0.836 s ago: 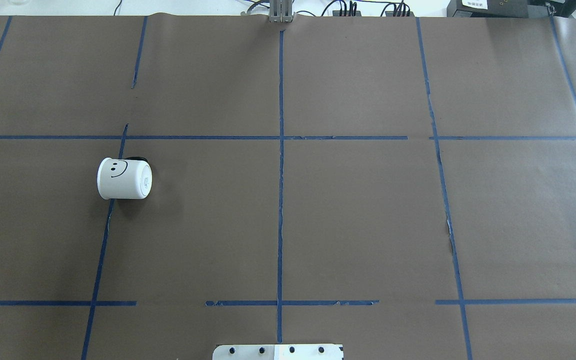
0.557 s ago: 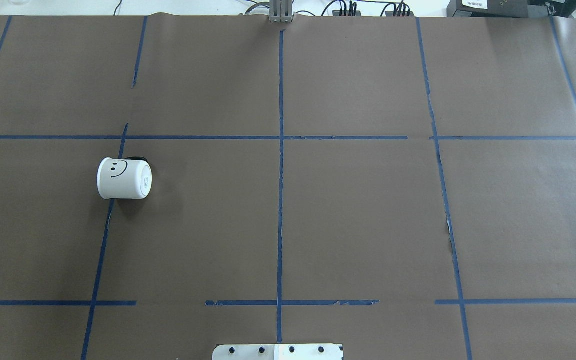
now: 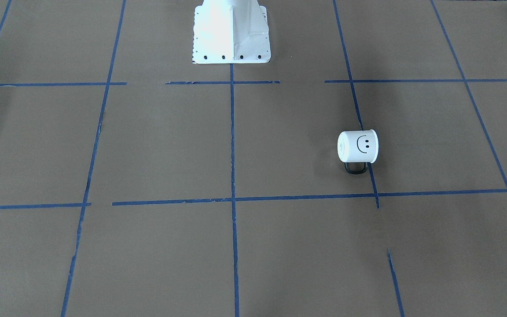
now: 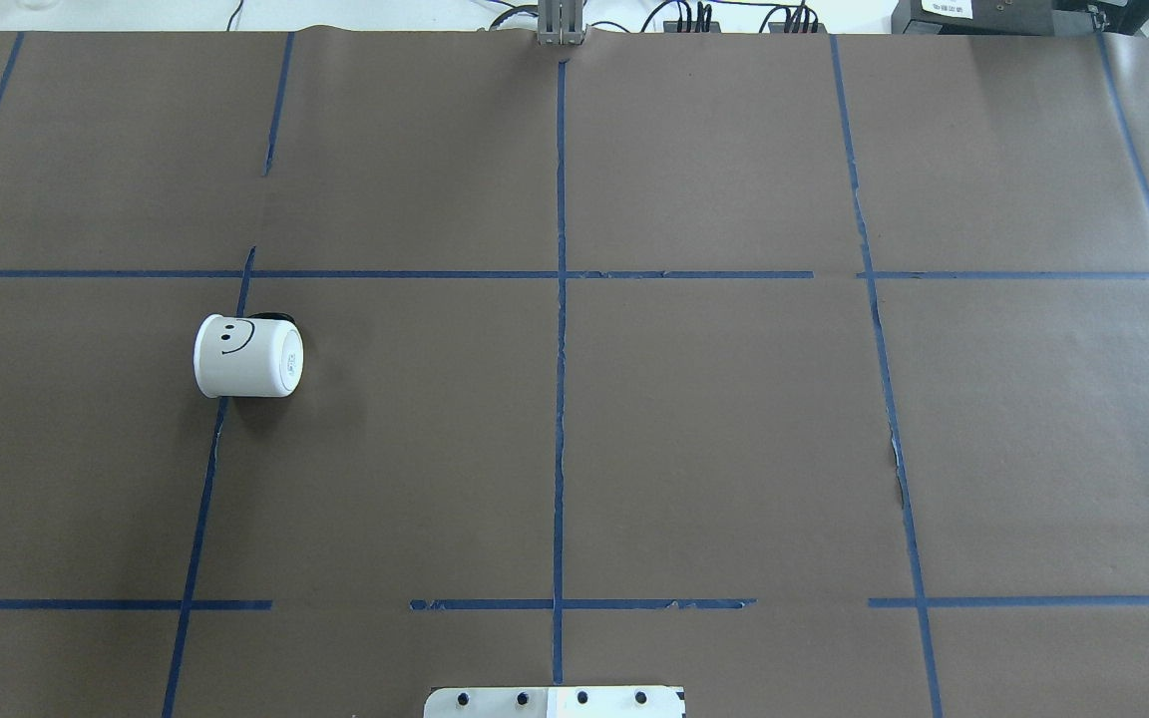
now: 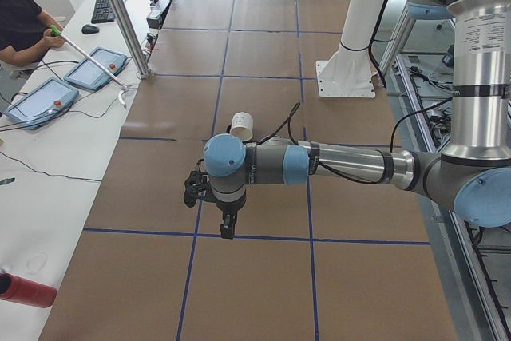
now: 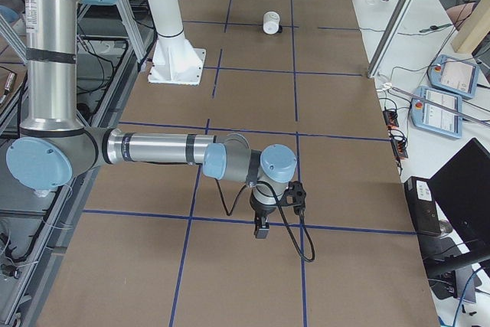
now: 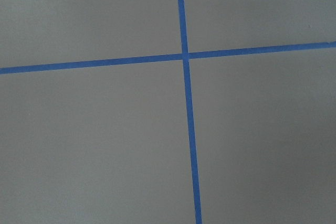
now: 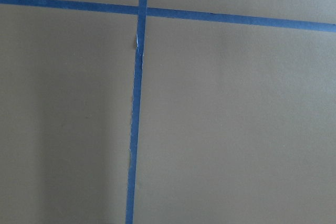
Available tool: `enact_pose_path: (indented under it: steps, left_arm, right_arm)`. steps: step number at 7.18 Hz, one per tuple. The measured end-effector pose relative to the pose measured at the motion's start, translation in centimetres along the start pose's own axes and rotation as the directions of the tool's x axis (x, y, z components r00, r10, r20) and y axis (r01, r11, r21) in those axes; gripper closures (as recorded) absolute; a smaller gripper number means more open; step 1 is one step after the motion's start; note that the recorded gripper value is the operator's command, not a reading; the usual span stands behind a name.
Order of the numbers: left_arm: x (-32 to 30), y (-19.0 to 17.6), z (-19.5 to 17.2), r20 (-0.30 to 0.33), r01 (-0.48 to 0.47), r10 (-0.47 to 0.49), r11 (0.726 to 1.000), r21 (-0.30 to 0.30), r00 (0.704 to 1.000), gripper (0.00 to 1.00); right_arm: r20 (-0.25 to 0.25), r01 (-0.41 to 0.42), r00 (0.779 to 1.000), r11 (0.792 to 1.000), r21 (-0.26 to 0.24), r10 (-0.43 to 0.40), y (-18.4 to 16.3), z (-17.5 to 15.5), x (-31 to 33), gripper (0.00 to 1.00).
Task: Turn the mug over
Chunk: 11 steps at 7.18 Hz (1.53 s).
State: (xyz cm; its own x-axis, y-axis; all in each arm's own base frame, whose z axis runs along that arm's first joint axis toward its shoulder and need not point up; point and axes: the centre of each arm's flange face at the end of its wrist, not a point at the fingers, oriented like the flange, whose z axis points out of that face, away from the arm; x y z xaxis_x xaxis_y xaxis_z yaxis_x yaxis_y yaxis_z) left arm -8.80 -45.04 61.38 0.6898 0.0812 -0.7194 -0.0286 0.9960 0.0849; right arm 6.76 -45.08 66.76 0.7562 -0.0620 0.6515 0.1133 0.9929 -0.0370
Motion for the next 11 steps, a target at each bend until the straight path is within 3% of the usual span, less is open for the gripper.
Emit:
enact_pose_path:
  steps: [2, 4, 8, 9, 10, 11]
  left_arm:
    - [1.0, -0.2, -0.3, -0.006, -0.047, 0.048, 0.998, 0.052, 0.999, 0.00]
    - [4.4, -0.8, 1.2, -0.085, 0.006, 0.002, 0.995, 0.095, 0.996, 0.00]
    - [16.3, -0.8, 10.4, -0.243, -0.075, 0.101, 0.991, 0.111, 0.965, 0.00]
    - [17.6, 0.0, 12.8, -0.296, -0.029, 0.067, 0.991, 0.130, 0.953, 0.00]
    - [19.2, 1.0, 15.2, -0.344, 0.064, -0.008, 0.986, 0.152, 0.939, 0.00]
    - [21.9, 1.6, 17.5, -0.404, 0.198, -0.119, 0.967, 0.159, 0.907, 0.00]
  right_arm:
    - [0.000, 0.000, 1.000, 1.000, 0.000, 0.000, 0.0, 0.0, 0.0, 0.00]
    - [0.000, 0.000, 1.000, 1.000, 0.000, 0.000, 0.0, 0.0, 0.0, 0.00]
    - [0.000, 0.000, 1.000, 1.000, 0.000, 0.000, 0.0, 0.0, 0.0, 0.00]
    - [0.000, 0.000, 1.000, 1.000, 0.000, 0.000, 0.0, 0.0, 0.0, 0.00]
    - [0.000, 0.000, 1.000, 1.000, 0.000, 0.000, 0.0, 0.0, 0.0, 0.00]
    - [0.000, 0.000, 1.000, 1.000, 0.000, 0.000, 0.0, 0.0, 0.0, 0.00]
